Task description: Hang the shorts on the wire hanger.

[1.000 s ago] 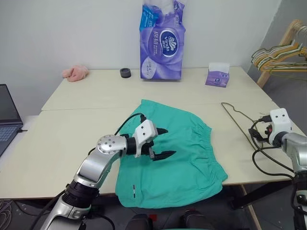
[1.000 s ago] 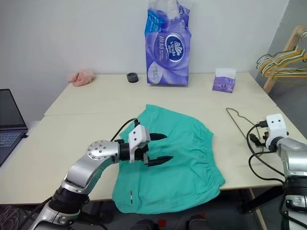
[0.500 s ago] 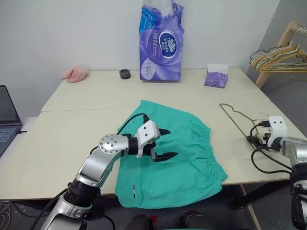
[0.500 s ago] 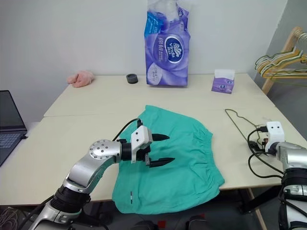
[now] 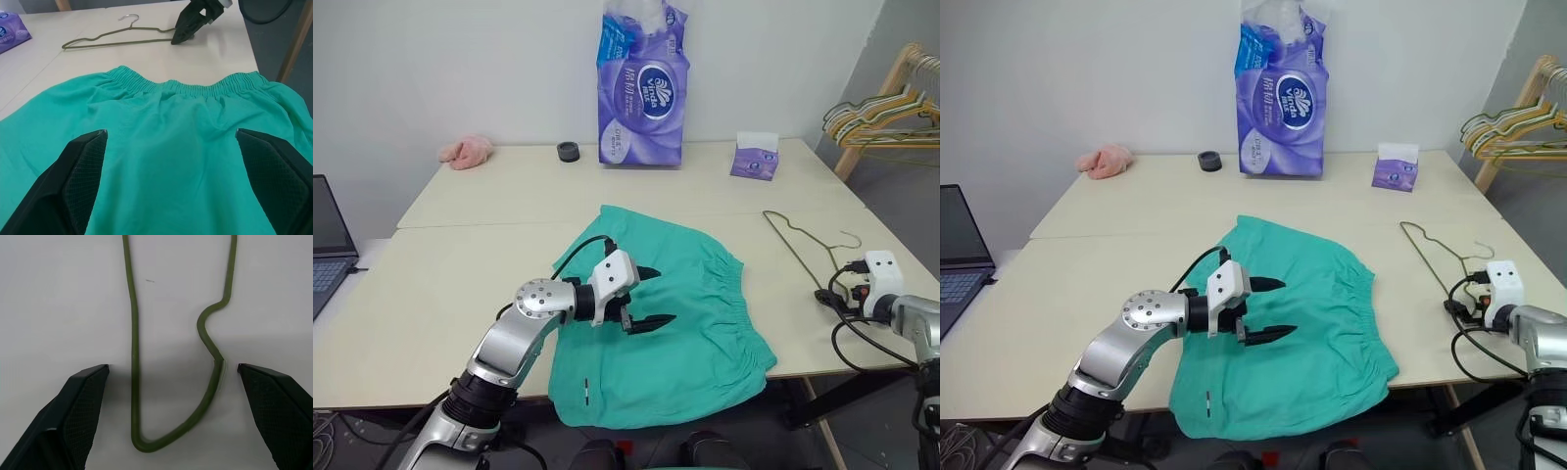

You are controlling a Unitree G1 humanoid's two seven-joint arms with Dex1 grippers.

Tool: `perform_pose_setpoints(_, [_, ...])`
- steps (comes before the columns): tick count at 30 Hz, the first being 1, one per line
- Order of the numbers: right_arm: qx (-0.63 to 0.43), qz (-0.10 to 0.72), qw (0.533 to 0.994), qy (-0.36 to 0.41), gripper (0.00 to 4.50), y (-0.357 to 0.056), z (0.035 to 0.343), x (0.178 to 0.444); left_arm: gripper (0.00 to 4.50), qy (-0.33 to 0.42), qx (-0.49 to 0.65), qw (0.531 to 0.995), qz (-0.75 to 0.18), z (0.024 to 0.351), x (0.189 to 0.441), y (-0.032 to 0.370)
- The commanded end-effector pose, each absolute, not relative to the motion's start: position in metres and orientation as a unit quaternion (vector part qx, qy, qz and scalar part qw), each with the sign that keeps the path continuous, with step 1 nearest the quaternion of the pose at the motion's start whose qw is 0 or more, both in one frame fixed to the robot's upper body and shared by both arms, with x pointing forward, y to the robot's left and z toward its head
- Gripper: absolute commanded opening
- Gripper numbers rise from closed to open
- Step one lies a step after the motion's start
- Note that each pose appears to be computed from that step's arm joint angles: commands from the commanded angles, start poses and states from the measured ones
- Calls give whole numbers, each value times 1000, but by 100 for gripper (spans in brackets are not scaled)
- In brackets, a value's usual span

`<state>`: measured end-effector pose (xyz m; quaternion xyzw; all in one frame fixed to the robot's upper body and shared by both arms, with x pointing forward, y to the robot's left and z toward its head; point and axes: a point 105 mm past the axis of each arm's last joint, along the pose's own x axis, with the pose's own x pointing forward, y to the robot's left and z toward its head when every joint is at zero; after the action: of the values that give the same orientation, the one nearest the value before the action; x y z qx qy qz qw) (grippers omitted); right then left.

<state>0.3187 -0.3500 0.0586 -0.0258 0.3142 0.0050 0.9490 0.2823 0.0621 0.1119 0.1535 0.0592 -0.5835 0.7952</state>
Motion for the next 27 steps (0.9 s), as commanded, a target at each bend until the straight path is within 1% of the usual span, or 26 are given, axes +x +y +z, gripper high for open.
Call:
perform_pose_setpoints(1, [-10, -24, 965, 260, 450, -358, 84, 323, 445, 33, 157, 792, -590, 124, 280, 57])
perform_pose_setpoints(6, [-1, -46, 966, 256, 450, -363, 79, 322, 445, 32, 156, 790, -591, 124, 282, 55])
perform_pose_setpoints(11, [-10, -39, 955, 292, 450, -358, 63, 321, 445, 32, 157, 788, -595, 123, 282, 54])
perform_pose_setpoints(15, [-7, -43, 940, 339, 450, -358, 48, 322, 445, 33, 158, 786, -597, 122, 281, 53])
perform_pose_setpoints(18, [-6, -27, 927, 374, 398, -352, 35, 320, 450, 32, 158, 785, -598, 122, 280, 52])
perform_pose_setpoints(20, [-14, -23, 920, 391, 332, -351, 27, 317, 450, 31, 158, 785, -598, 122, 280, 51])
perform_pose_setpoints(24, [-13, -20, 913, 408, 199, -350, 18, 314, 450, 31, 159, 785, -597, 122, 280, 51])
perform_pose_setpoints(27, [-32, -29, 908, 416, 101, -350, 9, 310, 450, 32, 158, 787, -595, 121, 280, 52])
